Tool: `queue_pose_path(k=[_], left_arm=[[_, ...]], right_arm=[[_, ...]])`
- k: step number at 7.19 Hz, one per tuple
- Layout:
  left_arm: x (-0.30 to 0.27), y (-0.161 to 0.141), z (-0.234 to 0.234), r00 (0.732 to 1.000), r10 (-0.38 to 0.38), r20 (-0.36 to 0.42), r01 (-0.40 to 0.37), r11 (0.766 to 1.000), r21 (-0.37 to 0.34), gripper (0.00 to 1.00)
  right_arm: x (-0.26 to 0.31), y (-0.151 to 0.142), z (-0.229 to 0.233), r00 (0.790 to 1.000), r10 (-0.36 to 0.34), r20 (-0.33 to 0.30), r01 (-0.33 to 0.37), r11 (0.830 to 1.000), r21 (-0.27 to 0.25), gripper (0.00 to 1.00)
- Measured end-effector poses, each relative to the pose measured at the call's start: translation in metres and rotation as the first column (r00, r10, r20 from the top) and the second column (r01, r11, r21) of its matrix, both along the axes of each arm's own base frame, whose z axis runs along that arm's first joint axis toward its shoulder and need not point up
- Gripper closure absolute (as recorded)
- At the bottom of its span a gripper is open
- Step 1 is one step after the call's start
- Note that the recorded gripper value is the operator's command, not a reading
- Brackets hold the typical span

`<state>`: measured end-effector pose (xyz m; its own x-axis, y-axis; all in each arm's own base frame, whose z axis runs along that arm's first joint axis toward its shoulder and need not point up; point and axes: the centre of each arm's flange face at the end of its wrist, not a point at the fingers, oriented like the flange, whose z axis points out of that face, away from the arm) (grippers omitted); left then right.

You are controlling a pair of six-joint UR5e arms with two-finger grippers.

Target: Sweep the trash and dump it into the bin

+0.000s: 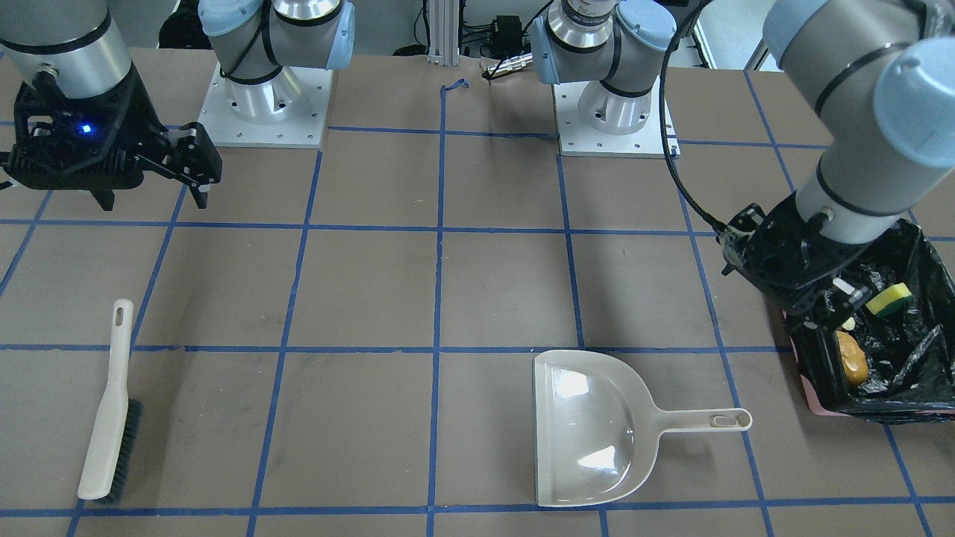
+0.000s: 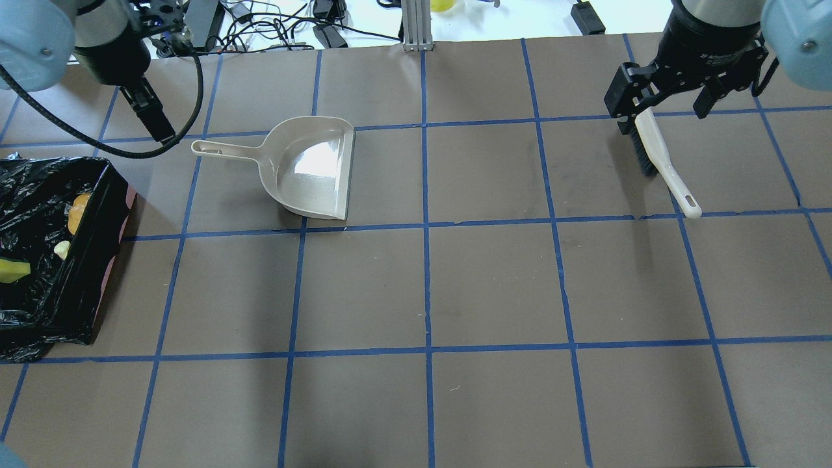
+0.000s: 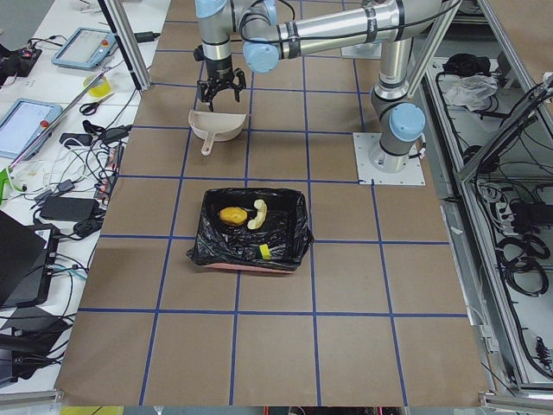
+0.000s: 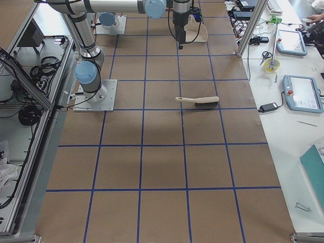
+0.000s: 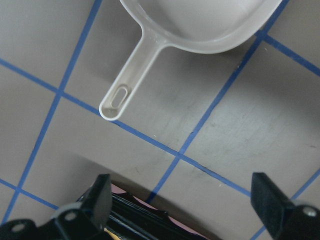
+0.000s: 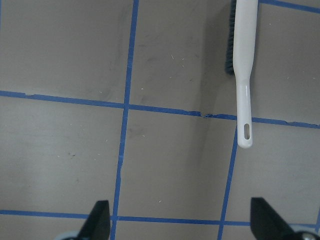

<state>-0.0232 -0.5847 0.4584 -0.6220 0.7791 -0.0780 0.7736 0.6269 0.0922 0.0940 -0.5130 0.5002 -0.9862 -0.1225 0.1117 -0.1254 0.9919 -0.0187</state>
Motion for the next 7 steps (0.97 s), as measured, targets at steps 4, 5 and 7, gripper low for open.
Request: queue_pose_path(k=[4, 5, 7], left_arm=[[-0.028, 0.082, 0.051, 0.900, 0.429, -0.076, -0.424, 0.903, 0.073, 0.00], [-0.044, 0.093, 0.052, 0.824, 0.561, -0.086, -0.555, 0.828, 0.080, 0.00], [-0.087, 0.107, 0.048, 0.730, 0.679, -0.073, -0.675, 0.734, 0.076, 0.00]], right_arm=[[0.000, 0.005, 0.002, 1.000, -0.022, 0.004, 0.022, 1.000, 0.010, 0.00], [0.002, 0.008, 0.004, 1.000, -0.021, 0.017, 0.021, 1.000, 0.010, 0.00], [0.009, 0.017, 0.004, 0.997, -0.024, 0.070, 0.022, 1.000, 0.019, 0.00]])
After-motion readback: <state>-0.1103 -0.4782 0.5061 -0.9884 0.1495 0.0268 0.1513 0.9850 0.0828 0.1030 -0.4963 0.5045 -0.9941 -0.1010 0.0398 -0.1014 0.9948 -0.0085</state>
